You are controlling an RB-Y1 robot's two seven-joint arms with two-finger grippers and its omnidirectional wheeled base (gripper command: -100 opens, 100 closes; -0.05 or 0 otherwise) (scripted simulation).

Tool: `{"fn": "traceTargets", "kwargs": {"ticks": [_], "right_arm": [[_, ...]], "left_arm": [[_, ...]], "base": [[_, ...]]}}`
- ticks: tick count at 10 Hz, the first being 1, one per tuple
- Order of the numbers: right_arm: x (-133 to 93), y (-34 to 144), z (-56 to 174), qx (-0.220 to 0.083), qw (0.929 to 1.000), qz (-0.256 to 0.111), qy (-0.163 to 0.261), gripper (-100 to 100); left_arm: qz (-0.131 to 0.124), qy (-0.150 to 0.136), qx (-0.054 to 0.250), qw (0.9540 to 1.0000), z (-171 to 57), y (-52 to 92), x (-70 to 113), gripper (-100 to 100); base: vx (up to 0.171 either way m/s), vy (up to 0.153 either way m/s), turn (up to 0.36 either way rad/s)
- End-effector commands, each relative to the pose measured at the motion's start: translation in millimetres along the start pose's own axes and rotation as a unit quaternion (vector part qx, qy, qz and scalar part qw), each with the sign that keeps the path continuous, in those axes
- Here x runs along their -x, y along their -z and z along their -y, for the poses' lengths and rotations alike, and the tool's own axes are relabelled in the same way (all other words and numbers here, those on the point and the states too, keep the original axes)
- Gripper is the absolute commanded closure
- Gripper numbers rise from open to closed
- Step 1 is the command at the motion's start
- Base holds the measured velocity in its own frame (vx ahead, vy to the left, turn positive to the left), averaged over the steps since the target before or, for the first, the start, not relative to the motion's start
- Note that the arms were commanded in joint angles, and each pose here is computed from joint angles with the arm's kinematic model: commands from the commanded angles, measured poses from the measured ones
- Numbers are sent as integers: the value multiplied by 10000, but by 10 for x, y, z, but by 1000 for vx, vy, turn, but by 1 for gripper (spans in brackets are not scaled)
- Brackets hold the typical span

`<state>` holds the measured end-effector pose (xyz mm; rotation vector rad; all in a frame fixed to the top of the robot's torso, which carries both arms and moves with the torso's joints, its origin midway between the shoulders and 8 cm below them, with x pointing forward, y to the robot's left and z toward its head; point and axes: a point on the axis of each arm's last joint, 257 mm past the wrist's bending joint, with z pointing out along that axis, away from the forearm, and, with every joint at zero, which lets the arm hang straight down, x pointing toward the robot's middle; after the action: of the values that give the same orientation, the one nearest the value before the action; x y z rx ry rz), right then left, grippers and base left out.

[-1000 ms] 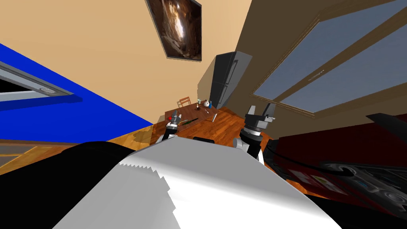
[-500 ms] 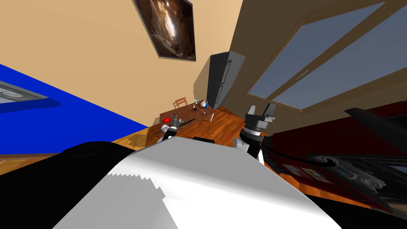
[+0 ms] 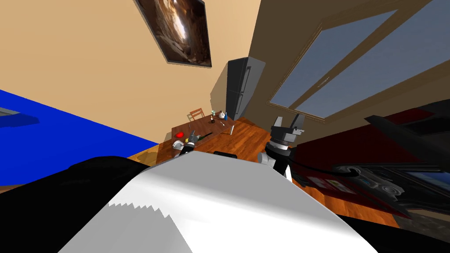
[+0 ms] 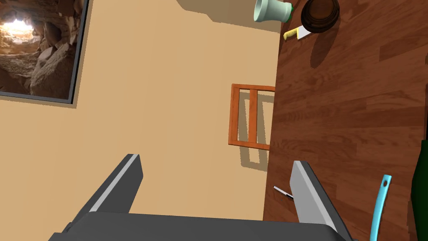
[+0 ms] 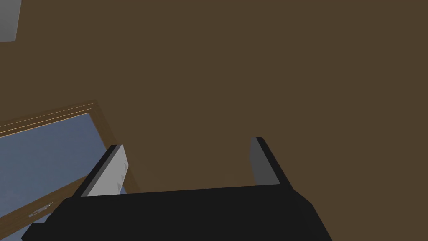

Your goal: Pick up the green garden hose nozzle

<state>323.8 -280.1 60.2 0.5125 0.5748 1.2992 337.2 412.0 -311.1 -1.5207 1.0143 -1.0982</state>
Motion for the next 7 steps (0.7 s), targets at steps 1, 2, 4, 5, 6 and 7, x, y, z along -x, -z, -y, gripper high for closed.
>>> {"fn": "traceTargets", "kwargs": {"ticks": [1, 2, 4, 5, 6, 7], "right_arm": [[0, 0, 0, 0, 10000, 0, 0, 0], [0, 0, 0, 0, 10000, 0, 1, 0], [0, 0, 0, 0, 10000, 0, 1, 0], [0, 0, 0, 0, 10000, 0, 0, 0], [0, 0, 0, 0, 10000, 0, 1, 0], [0, 0, 0, 0, 10000, 0, 1, 0]], "left_arm": [[152, 114, 258, 9995, -227, 63, 108, -100], [322, 286, 489, 9979, -402, 107, 254, -100], [550, 452, 795, 9943, -656, 190, 445, -100], [570, 451, 828, 9939, -689, 203, 463, -100], [747, 618, 1026, 9900, -841, 260, 598, -100], [791, 615, 1096, 9889, -910, 294, 636, -100]], "base": [[62, -63, -66], [63, -37, -104], [54, -33, -104], [55, -28, -72], [68, -35, -113], [55, -23, -78]]}}
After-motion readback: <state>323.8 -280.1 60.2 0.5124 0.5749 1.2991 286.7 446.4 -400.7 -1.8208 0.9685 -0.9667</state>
